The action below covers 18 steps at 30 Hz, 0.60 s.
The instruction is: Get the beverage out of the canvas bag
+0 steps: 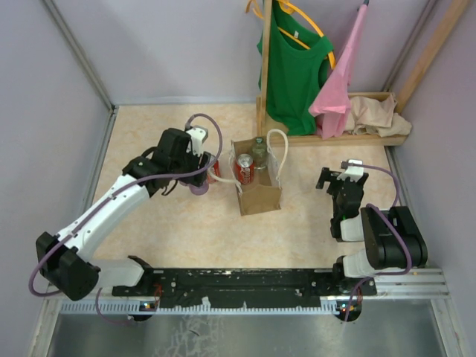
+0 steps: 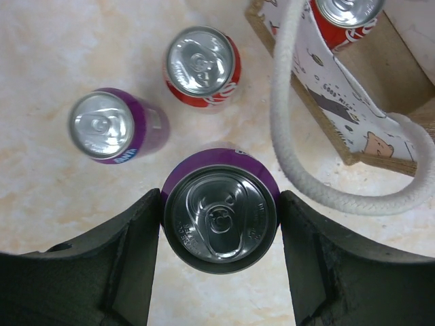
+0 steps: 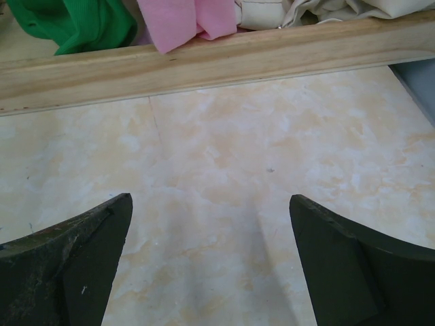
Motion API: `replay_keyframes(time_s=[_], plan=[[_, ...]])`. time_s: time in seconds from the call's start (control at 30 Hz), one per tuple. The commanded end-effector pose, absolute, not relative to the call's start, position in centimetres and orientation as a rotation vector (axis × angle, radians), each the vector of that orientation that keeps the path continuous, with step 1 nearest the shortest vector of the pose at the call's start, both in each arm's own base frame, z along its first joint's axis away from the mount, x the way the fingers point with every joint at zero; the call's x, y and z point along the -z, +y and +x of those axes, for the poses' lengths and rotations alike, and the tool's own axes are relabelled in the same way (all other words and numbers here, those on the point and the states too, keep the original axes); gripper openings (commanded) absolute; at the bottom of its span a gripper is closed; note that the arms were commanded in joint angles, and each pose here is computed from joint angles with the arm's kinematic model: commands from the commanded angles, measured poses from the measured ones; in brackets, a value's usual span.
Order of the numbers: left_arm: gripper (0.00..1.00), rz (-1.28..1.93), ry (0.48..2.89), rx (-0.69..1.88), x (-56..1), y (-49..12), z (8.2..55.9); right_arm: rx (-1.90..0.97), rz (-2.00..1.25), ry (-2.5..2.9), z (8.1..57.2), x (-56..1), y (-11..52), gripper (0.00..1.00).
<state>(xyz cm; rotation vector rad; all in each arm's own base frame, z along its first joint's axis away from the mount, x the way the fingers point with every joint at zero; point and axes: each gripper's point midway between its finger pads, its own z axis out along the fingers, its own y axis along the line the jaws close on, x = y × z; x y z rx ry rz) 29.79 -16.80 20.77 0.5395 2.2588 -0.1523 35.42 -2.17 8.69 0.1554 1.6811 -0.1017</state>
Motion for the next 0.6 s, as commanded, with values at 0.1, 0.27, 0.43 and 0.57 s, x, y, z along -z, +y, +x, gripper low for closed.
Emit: replay_keyframes(time_s=[0.1,0.27,0.43,0.57], plan=[[0.0,0.48,2.157,0.34,-20.0,-20.4,31.5,0.096,0.162,1.609,36.3,-10.7,-2.2,0.99],[0.0,0.492,2.234,0.286,-17.0,-20.1,31.9,0.095,0.163,1.609,36.3,-10.7,-2.2,0.99],[0.0,0.489,2.218,0.287,-16.3,-20.7,32.8,0.095,0.162,1.609,36.3,-10.7,-2.2,0.99],[0.01,0.492,2.247,0.246,-15.1,-20.4,33.2,0.096,0.161,1.609,36.3,-10.7,-2.2,0.99]])
